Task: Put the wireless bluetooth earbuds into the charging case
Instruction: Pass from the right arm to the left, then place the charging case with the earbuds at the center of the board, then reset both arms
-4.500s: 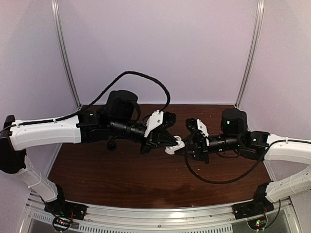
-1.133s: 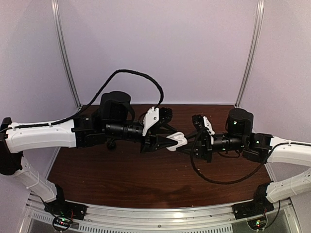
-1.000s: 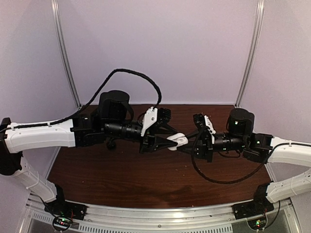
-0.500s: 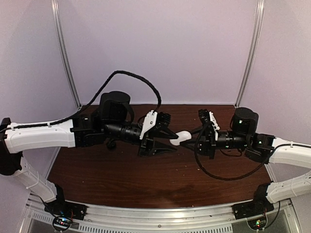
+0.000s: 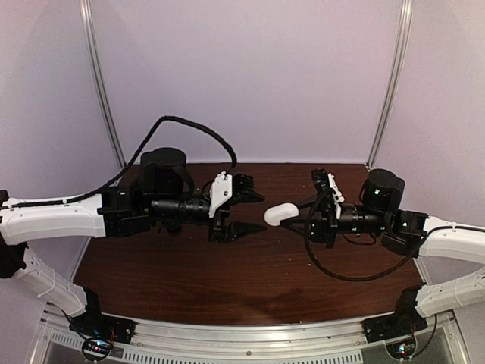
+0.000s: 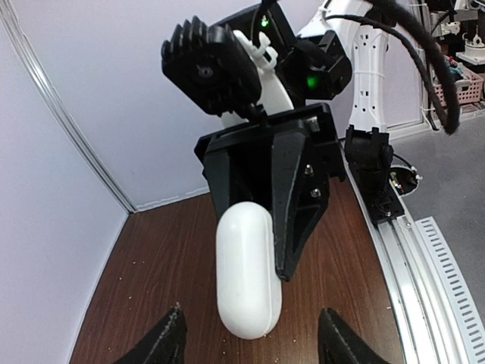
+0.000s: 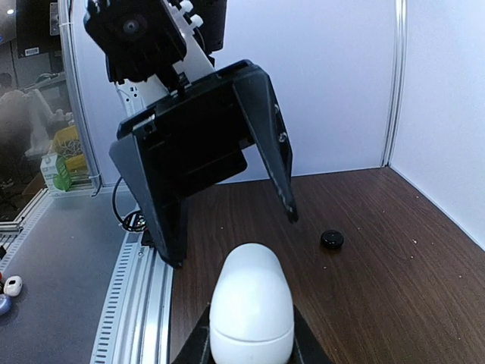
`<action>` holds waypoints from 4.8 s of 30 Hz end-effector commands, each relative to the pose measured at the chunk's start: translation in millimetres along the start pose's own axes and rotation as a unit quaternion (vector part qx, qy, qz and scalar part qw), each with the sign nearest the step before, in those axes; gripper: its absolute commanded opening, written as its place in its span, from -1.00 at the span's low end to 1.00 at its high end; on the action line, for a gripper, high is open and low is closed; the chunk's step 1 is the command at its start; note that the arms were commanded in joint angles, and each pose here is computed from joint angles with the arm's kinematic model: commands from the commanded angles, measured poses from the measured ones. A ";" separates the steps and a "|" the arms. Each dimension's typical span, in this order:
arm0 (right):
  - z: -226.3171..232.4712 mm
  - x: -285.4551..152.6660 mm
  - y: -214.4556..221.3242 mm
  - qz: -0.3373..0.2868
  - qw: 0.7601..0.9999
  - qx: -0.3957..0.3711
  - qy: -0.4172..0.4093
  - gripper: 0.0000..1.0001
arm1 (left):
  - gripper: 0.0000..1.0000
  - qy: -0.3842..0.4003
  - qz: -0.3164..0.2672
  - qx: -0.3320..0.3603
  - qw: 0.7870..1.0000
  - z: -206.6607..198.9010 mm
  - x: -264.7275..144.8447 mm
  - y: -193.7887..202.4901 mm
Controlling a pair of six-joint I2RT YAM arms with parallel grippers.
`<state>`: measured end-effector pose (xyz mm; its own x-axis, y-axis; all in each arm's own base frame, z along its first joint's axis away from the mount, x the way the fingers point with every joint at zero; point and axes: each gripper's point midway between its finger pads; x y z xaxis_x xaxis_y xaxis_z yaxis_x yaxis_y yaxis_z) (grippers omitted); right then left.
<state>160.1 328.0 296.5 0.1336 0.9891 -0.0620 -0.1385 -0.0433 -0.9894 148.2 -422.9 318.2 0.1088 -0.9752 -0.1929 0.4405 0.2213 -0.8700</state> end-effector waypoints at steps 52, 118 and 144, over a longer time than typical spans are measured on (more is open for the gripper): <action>-17.4 11.0 -16.5 -0.053 0.985 0.161 0.014 -0.41 | -0.49 -0.137 0.157 0.122 0.970 11.0 36.9 40.6; -56.5 -17.3 -12.4 -0.056 0.983 0.120 0.127 1.00 | 0.92 -0.266 0.320 -0.414 0.810 80.4 -83.6 341.8; -193.9 -101.4 15.9 -0.109 0.873 0.238 0.412 1.00 | 0.95 -0.435 0.058 -0.393 0.808 164.8 -195.7 197.5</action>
<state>324.0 228.5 273.9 0.7719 0.6234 -0.1246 -0.4080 0.3355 -0.8491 361.9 -199.6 257.2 0.8117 -0.5355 -0.2333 -0.2822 -0.0098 -0.9593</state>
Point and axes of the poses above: each gripper's point midway between its finger pads, its own x axis out along the fingers, its own z axis along the line the jaws close on, y = z × x, and after that the axes turned 6 degrees about x, right-handed
